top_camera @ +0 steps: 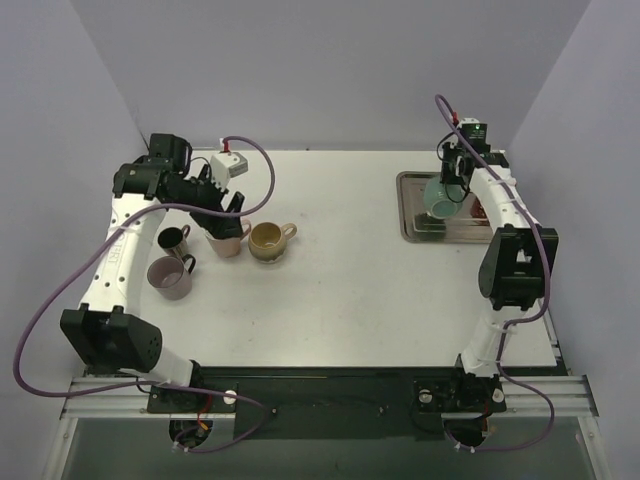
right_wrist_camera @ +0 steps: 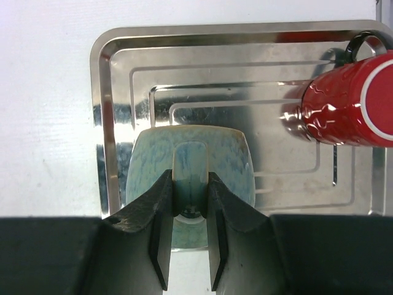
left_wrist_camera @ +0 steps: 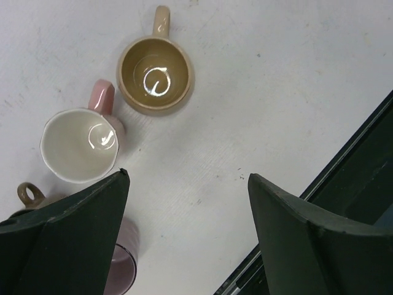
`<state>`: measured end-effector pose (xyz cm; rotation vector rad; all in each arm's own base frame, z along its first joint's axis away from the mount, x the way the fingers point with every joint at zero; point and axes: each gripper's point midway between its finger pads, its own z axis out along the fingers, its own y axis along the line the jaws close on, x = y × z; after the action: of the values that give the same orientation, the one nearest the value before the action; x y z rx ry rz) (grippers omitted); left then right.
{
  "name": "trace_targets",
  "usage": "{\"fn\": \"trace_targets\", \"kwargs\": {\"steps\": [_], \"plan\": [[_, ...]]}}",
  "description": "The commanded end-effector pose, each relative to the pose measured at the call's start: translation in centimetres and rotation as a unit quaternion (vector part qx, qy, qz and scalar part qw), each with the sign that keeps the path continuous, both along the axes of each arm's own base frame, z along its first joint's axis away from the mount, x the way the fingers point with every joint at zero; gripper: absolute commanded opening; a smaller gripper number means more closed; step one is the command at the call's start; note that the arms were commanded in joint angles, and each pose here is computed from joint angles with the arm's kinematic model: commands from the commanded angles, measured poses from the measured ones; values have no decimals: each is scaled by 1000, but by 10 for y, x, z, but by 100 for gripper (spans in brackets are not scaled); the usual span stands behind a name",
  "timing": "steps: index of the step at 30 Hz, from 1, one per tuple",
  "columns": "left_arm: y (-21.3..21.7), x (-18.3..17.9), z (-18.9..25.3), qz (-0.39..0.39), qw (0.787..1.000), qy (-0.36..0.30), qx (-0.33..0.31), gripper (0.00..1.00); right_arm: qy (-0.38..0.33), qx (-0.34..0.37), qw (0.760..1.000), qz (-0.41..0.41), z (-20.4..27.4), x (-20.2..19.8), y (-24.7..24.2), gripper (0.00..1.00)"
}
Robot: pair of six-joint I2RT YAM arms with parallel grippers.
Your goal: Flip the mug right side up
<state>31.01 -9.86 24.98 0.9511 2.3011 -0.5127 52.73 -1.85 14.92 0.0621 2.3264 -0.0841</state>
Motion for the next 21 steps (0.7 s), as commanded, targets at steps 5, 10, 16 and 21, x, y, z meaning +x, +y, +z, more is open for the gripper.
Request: {"fn": "trace_targets", "kwargs": {"steps": [5,10,16,21], "plan": [[-68,-4,38,-105,991,-12,-78,90,-161,3,983,91,142,-38,56,0],[-108,-13,57,-159,980,-7,-118,91,-209,31,956,205,190,-96,125,0],[-151,-29,83,-218,962,-25,-163,93,-265,112,904,317,237,-162,198,0],[-165,-35,104,-234,951,-42,-198,93,-273,142,860,406,251,-214,244,0]]}}
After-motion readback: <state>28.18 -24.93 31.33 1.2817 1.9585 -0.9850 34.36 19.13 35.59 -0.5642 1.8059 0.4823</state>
